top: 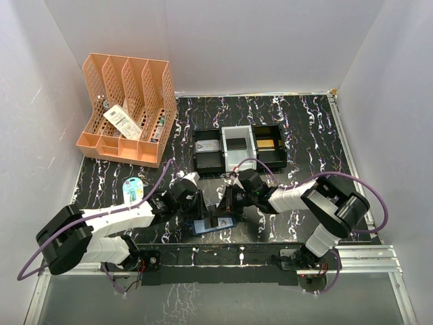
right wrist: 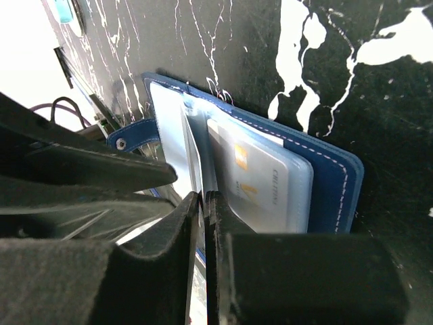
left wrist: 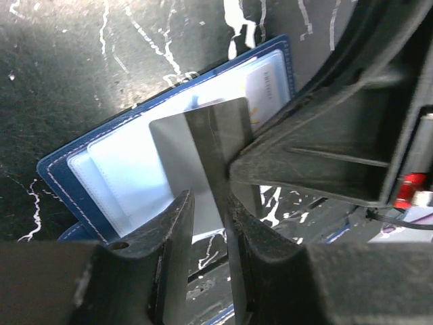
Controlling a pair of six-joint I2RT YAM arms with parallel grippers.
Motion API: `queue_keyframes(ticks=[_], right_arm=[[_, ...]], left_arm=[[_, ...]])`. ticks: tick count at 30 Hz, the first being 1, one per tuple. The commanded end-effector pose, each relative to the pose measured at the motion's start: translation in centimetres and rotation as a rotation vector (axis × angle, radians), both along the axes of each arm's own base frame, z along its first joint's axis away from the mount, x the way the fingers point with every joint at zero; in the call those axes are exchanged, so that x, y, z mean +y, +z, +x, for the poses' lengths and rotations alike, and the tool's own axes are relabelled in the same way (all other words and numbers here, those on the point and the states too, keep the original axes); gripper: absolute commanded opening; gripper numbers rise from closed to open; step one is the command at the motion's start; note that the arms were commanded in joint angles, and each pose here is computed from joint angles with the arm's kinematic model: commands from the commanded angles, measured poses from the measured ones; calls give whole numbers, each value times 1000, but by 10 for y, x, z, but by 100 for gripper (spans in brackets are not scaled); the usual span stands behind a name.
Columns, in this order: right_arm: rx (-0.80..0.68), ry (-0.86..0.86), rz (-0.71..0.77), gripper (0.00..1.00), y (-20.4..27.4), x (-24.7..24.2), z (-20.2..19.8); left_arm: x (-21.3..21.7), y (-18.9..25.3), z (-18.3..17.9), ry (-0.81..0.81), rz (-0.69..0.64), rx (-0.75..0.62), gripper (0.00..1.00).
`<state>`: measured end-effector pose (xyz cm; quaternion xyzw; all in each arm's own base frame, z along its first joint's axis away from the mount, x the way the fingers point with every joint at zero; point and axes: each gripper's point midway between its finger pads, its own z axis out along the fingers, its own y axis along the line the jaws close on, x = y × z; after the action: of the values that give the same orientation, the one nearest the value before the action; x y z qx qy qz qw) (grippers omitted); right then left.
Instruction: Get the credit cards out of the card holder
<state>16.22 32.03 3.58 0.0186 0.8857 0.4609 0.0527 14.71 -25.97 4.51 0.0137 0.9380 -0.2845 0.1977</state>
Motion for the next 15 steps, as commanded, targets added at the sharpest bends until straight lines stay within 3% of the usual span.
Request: queue_keyframes(ticks=[1,8,15], right_arm=[[-28,13,23,9,5,5,3],[-38,32,56,24,12,7,1],[-47,41,70,26,15,11,1]], left_arm=[[5,-15,-5,10,24,28,23],[23,-41,-12,32,126,80,15],[30,-42,-13,47,153,76,13]])
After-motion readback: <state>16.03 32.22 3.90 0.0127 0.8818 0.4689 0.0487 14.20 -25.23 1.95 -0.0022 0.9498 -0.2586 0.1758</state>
